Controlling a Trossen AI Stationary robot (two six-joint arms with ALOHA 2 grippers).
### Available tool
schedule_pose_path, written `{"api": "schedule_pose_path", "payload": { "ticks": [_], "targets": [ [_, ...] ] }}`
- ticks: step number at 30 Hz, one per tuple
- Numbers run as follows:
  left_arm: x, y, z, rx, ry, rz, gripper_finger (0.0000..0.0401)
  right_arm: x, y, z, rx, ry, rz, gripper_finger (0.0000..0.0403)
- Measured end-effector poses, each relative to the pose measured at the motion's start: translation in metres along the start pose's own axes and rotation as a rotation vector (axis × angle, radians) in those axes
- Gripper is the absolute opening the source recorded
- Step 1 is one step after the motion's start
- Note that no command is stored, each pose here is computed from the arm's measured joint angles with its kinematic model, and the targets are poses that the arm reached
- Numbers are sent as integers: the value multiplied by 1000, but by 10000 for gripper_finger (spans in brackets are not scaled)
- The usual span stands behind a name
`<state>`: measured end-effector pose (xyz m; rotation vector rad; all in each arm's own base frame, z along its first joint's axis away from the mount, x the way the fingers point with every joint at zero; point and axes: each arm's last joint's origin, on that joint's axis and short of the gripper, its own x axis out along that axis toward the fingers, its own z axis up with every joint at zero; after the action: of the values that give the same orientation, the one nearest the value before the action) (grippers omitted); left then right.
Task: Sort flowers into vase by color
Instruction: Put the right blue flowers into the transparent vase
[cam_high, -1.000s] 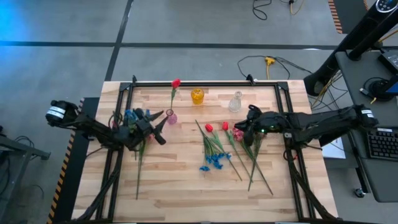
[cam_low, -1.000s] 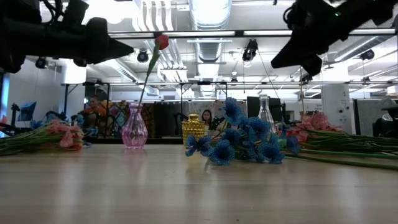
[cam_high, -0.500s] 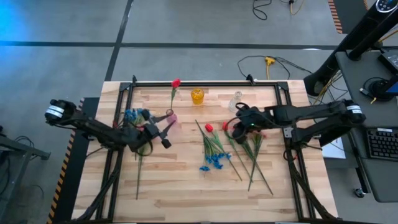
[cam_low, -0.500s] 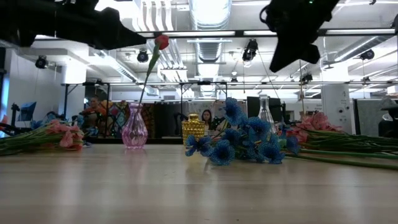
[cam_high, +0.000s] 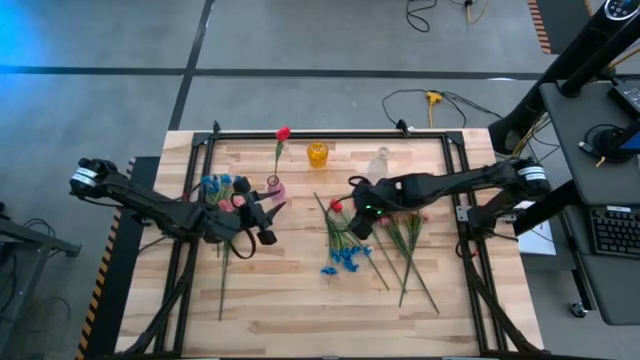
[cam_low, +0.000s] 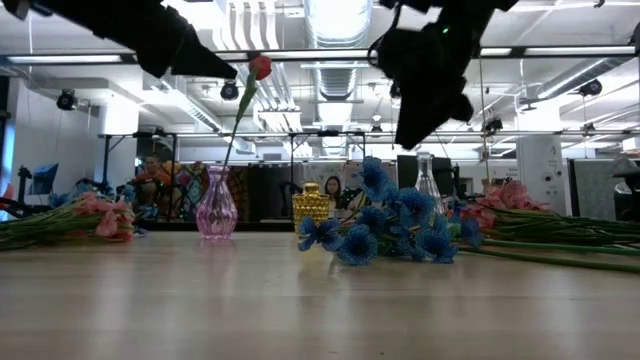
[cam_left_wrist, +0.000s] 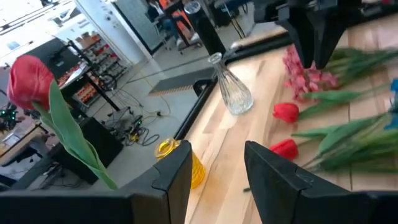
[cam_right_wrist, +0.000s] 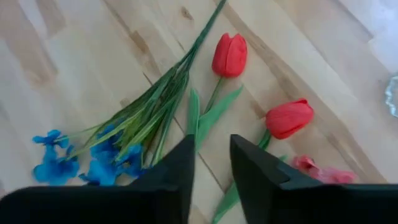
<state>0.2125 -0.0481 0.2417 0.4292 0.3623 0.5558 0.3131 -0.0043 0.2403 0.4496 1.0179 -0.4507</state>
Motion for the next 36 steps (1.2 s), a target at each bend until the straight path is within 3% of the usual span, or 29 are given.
{"api": "schedule_pose_path", "payload": {
  "ticks": [7,12,24,36],
  "targets": [
    [-6,8,3,45,37,-9,132,31,12,9,-6,31,-32,189],
    [-10,13,-2,81,45,-11,132,51,20,17,-1,12,-19,217],
    [-16,23,2,123,20,4,132,97,40,30,-1,24,16,228],
    [-13,26,1,126,32,25,132,127,40,22,29,99,-37,224]
  ]
}}
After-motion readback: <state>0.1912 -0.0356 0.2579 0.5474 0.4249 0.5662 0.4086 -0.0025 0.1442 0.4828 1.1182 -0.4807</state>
